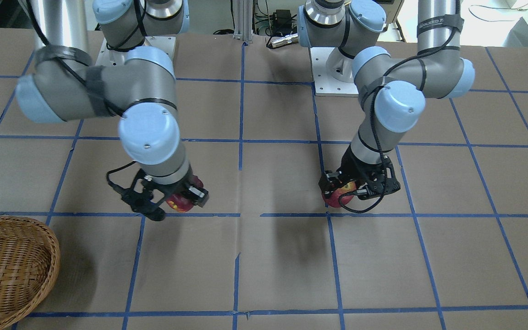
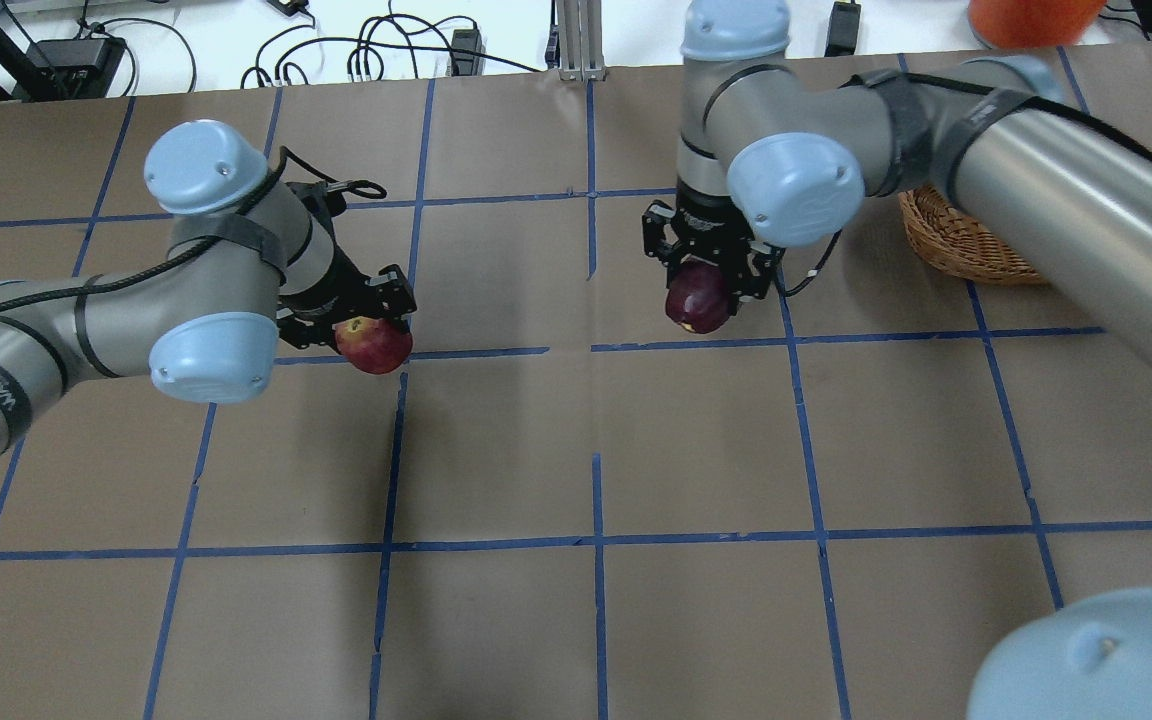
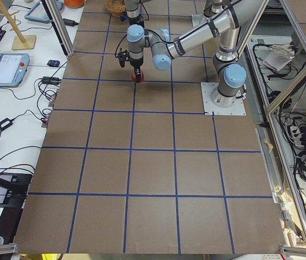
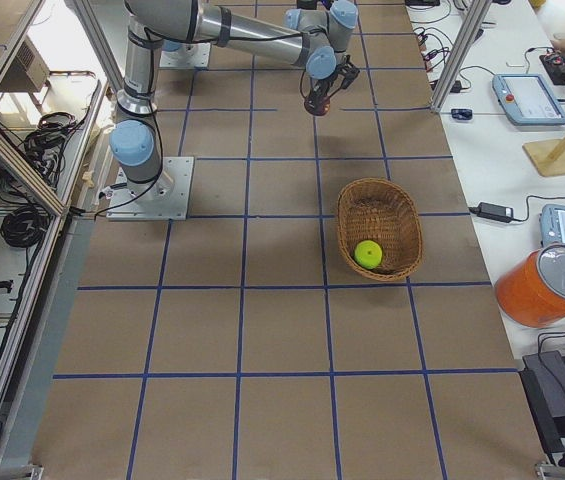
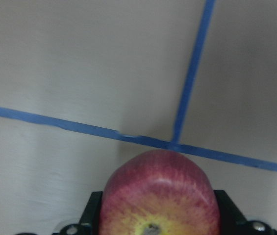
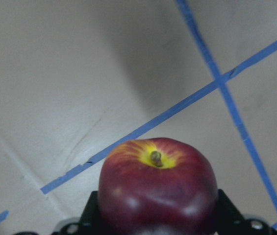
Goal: Put all apples into basket
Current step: 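Carry dark red apple to basket while left gripper brings red apple center, then release dark red apple into basket while left gripper sets red apple down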
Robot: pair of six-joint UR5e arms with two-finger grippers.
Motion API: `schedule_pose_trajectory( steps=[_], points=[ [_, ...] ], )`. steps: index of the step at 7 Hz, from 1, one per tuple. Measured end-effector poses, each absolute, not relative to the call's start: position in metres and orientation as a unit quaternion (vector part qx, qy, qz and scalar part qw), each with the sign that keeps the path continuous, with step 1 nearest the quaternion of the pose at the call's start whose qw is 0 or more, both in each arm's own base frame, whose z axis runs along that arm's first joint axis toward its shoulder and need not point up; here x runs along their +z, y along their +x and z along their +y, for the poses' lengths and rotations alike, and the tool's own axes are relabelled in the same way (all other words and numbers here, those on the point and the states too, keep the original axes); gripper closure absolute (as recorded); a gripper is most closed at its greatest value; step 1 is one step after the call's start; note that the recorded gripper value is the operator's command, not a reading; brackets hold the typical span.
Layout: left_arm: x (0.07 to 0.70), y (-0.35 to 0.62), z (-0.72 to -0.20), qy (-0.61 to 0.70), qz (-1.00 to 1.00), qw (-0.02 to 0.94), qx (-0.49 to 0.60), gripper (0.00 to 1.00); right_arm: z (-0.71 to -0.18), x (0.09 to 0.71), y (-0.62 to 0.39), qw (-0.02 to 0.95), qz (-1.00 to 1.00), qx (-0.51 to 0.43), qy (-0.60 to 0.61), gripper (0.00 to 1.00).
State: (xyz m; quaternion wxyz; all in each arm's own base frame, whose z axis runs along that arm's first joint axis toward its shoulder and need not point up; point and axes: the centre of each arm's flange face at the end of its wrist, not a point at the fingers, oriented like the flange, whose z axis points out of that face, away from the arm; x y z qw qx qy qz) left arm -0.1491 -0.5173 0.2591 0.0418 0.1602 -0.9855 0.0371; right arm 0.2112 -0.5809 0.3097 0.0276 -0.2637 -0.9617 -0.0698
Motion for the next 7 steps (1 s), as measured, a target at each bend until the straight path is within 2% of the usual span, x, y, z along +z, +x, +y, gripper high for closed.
schedule_pose_trajectory(
  steps=[2,3,5,6,7],
  points=[
    [0.249,-0.245,-0.496,0.204,-0.975,0.059,0.058,0.69,-0.595,0.338,0.093,0.039,-0.973,-0.072,-0.214,1.0],
    [0.238,-0.279,-0.489,0.225,-0.97,0.071,0.066,0.64,-0.6,0.342,0.028,0.042,-0.98,-0.073,-0.183,1.0],
    [0.212,-0.323,-0.477,0.229,-0.966,0.087,0.077,0.08,-0.613,0.331,-0.089,0.047,-0.992,-0.053,-0.105,1.0],
    [0.201,-0.332,-0.475,0.225,-0.967,0.088,0.076,0.0,-0.624,0.322,-0.131,0.067,-0.994,-0.034,-0.075,1.0],
    [0.199,-0.336,-0.476,0.219,-0.968,0.089,0.079,0.0,-0.64,0.315,-0.16,0.084,-0.995,-0.014,-0.059,1.0]
  ],
)
